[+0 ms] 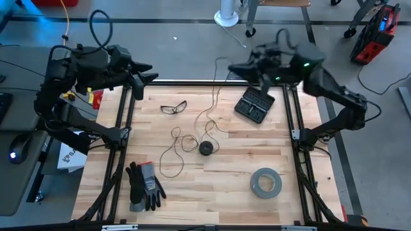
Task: Coil cords
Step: Uncoil the black wire from the black spool
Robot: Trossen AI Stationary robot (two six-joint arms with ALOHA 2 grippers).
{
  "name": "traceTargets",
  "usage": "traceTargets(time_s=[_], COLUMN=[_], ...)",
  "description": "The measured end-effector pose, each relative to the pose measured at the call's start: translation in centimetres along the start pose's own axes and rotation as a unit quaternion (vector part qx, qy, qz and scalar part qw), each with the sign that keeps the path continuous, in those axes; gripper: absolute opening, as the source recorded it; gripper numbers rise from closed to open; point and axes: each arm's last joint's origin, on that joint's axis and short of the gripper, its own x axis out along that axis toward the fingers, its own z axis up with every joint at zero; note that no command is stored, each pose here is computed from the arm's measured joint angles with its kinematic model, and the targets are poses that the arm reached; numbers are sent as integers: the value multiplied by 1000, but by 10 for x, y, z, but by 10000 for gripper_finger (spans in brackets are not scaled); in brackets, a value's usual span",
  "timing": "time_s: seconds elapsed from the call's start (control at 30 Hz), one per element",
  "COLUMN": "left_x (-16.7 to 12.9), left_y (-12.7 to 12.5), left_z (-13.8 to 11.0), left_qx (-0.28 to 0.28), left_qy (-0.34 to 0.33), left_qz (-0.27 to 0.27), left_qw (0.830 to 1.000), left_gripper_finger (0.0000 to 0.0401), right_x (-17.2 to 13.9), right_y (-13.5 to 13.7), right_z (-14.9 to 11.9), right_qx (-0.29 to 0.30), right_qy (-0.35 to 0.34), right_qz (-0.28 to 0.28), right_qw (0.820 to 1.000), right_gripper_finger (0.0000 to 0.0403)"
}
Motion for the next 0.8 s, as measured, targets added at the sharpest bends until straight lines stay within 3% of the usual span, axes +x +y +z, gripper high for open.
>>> traceTargets(time_s=[0.23,0.43,0.67,0.8], left_x=[17,31,57,65], left_y=[-1,1,-7,-11], left_z=[-20,-47,-77,-90], left_qx=[0,-28,-80,-84], left_qy=[-3,-21,-34,-28], left_qz=[3,-9,-80,-92], left_qw=[1000,999,993,992], left_gripper_finger=[209,209,209,209], right_x=[-24,-31,-8,3], right_y=[23,33,35,34], right_z=[46,69,74,72], right_qx=[-76,-108,-110,-104], right_qy=[-69,-106,-92,-66], right_qz=[6,15,43,43], right_qw=[995,988,989,991], right_gripper_finger=[0,0,0,0])
